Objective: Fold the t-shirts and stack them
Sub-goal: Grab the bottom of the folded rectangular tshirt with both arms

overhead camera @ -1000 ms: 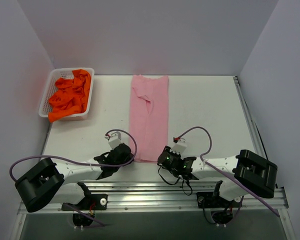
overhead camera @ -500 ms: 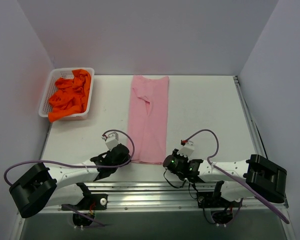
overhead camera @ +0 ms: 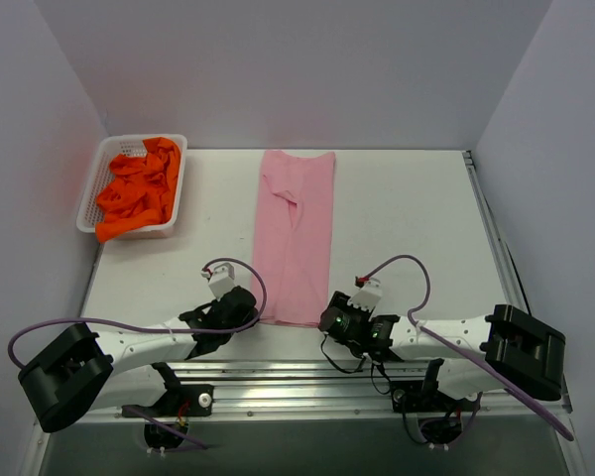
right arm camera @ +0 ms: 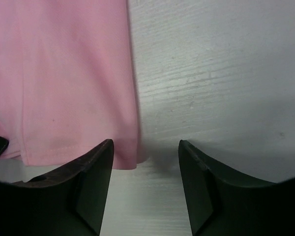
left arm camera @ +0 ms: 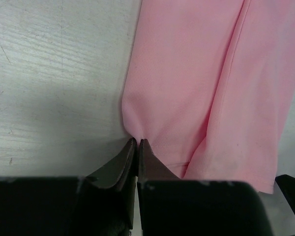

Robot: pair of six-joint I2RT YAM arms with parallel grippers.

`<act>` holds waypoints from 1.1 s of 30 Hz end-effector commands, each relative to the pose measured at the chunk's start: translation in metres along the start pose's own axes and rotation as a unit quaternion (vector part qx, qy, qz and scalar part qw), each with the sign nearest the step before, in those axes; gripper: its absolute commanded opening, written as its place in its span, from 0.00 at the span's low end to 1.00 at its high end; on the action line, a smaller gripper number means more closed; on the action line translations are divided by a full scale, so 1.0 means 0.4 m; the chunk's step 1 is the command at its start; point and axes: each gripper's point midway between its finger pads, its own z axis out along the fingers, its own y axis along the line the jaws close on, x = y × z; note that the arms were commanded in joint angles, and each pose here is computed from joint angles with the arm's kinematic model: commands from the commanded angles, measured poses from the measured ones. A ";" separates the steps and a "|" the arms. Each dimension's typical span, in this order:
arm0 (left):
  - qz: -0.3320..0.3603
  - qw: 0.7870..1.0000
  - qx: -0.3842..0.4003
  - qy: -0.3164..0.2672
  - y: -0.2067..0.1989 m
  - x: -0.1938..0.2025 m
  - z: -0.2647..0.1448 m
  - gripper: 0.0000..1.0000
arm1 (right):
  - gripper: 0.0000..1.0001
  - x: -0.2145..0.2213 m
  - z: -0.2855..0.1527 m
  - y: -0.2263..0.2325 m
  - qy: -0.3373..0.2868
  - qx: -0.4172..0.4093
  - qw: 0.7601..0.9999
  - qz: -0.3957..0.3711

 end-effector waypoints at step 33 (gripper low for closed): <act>0.008 1.000 0.004 -0.009 0.011 -0.009 -0.030 0.02 | 0.00 0.021 0.035 0.010 -0.011 0.035 0.999 -0.033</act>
